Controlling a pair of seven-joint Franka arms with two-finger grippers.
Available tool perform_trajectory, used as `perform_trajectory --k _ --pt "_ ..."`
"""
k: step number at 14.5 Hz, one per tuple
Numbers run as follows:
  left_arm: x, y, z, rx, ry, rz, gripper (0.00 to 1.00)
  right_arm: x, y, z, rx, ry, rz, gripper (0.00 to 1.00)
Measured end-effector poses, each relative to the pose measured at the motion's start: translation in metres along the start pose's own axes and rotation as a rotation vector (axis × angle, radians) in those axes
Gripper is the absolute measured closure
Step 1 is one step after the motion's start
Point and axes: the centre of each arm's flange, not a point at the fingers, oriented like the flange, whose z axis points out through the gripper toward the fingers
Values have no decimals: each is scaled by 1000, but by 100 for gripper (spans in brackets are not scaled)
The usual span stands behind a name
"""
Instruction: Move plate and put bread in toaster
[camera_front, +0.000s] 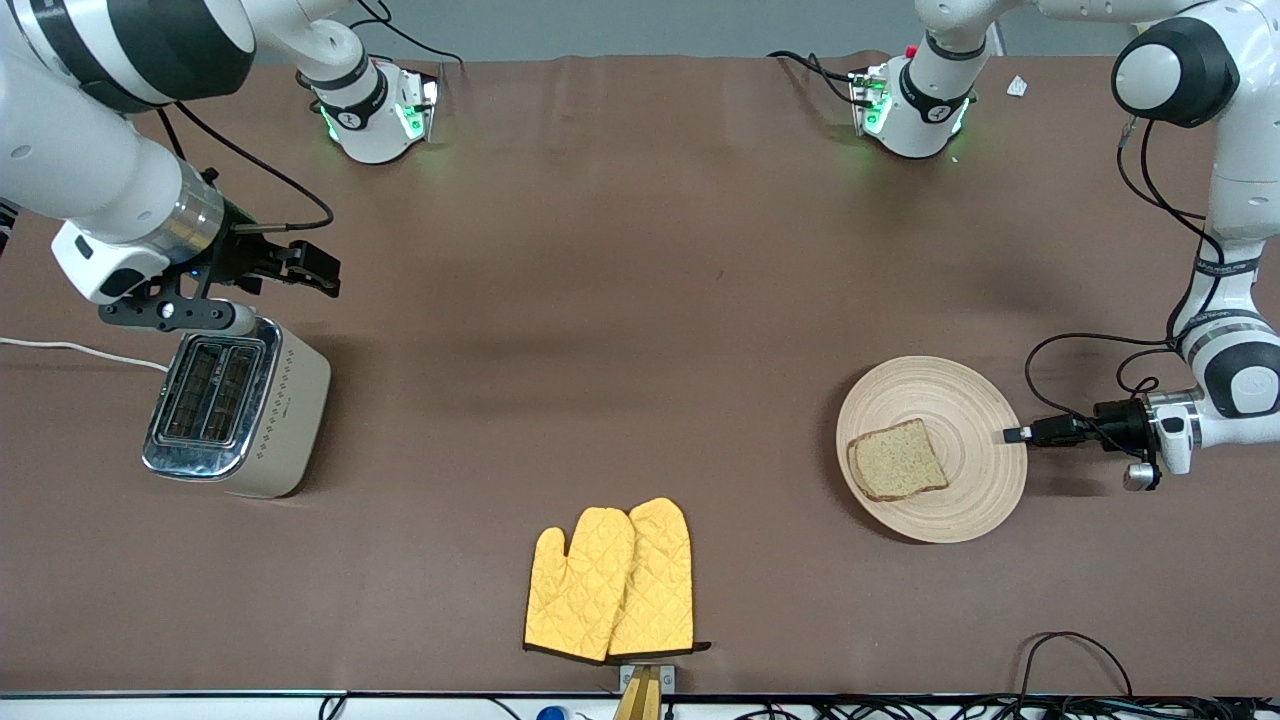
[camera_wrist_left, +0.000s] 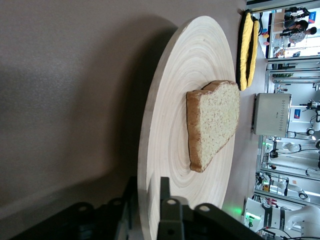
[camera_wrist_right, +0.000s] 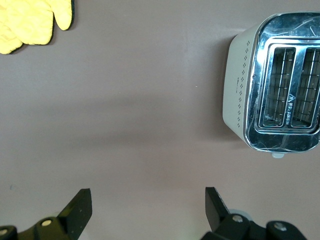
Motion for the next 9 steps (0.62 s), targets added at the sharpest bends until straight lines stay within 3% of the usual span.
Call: perform_trajectory --k 3,5,9 --pt "1 1 1 -6 3 -2 91 0 -6 -2 5 15 -10 0" --pt "3 3 3 -8 3 2 90 -2 -20 -3 23 32 17 0" --pt "18 33 35 -62 -24 32 90 -4 -47 -3 108 50 96 0"
